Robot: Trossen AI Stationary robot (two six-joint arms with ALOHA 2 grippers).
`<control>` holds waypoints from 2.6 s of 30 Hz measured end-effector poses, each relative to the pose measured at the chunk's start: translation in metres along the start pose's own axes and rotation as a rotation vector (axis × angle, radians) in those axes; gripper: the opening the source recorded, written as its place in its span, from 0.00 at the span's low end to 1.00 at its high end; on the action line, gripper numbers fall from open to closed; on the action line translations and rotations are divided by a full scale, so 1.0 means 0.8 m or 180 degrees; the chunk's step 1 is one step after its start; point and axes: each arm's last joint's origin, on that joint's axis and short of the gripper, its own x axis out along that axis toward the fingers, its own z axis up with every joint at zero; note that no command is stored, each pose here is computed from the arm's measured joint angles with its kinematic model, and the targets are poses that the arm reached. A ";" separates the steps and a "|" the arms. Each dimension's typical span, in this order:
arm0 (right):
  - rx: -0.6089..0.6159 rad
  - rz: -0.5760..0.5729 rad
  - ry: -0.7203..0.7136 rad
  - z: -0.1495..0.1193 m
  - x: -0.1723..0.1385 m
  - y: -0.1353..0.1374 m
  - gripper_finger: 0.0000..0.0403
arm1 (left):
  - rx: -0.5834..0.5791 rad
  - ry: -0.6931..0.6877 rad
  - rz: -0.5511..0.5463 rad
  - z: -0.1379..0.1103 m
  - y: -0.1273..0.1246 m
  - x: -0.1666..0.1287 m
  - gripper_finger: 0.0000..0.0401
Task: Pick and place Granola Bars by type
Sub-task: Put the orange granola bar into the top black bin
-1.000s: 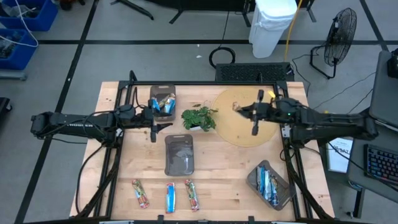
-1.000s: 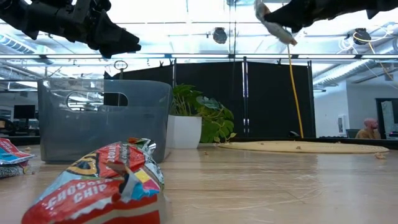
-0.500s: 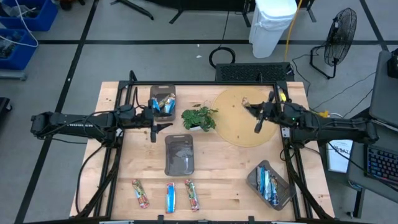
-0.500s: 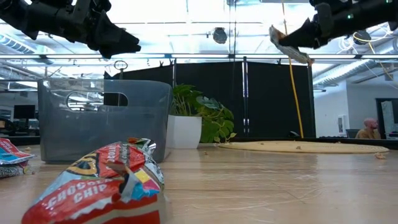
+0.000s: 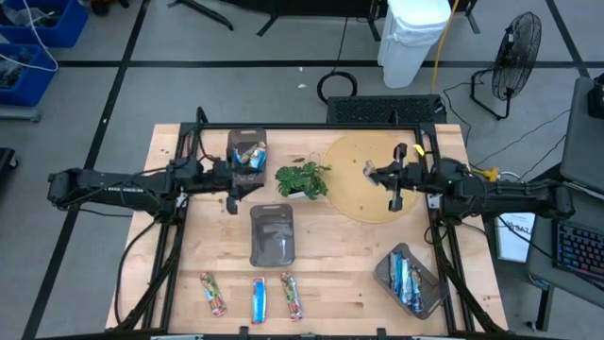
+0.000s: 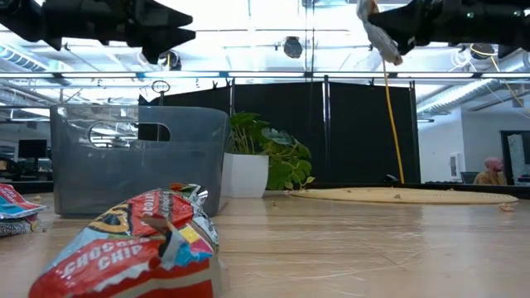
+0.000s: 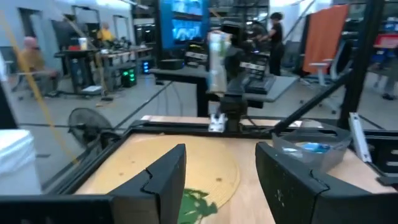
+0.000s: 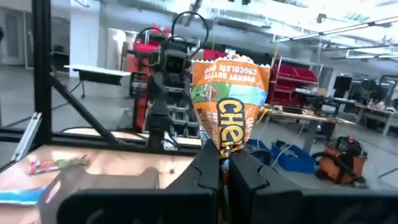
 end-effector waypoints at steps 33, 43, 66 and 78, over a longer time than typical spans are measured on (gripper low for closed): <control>0.0074 0.0283 0.0062 -0.018 0.065 0.003 0.00 | 0.0436 -0.0338 -0.0410 0.023 0.018 0.183 0.48; 0.0067 0.0382 0.0084 -0.020 0.067 0.011 0.00 | 0.0425 -0.0350 -0.0519 0.021 0.012 0.230 0.48; 0.0007 0.0394 0.0044 -0.018 0.067 0.013 0.00 | 0.0409 -0.0273 -0.0543 0.028 0.013 0.257 0.60; -0.0006 0.0388 0.0027 -0.018 0.067 0.013 0.00 | 0.0368 -0.0263 -0.0546 0.028 0.013 0.258 0.53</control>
